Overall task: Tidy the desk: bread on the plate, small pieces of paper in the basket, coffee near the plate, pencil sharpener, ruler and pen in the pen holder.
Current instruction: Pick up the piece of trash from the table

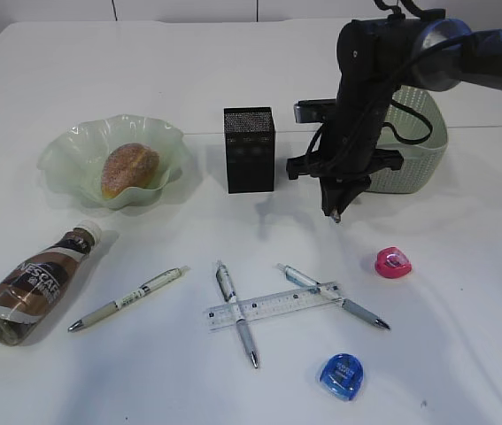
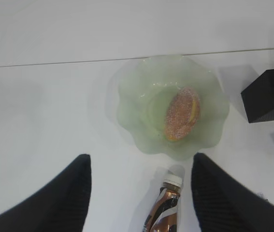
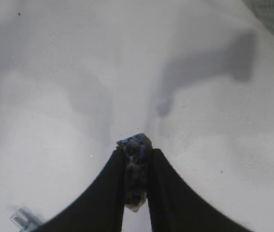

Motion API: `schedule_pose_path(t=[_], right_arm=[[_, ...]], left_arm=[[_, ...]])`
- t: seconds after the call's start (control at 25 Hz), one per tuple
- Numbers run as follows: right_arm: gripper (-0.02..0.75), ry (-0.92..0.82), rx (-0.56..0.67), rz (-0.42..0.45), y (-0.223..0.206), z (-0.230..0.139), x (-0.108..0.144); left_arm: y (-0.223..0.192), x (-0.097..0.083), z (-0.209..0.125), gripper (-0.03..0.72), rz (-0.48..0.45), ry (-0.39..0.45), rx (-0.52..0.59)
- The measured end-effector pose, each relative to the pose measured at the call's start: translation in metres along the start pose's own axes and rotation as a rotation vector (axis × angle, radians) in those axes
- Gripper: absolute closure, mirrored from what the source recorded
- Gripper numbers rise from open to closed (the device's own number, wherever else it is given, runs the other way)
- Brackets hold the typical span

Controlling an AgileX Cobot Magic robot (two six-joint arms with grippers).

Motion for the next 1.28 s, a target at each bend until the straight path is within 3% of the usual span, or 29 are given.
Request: schedule_pose_path(t=[1.08,1.28], right_arm=[[0.603,0.014,-0.158,-0.036,0.054,0.030,-0.004],[0.603,-0.011,-0.202,-0.061,0.078,0.031,-0.021]], left_arm=[[0.000,0.000,0.000,0.239,0.000,0.000,0.000],[0.000,0.000,0.000,0.241,-0.002,0.001,0.001]])
Point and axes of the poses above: a point on each arm's last joint axis where the gripper is mounted, y pointing back along that axis away from the gripper, x along the wrist's bending axis when the last joint is at zero, z = x × y, the point moved 9 cm from there along -y, pointing out along that axis toward the gripper, and after that the axes turned 14 degrees about y, right-handed, at the moved point
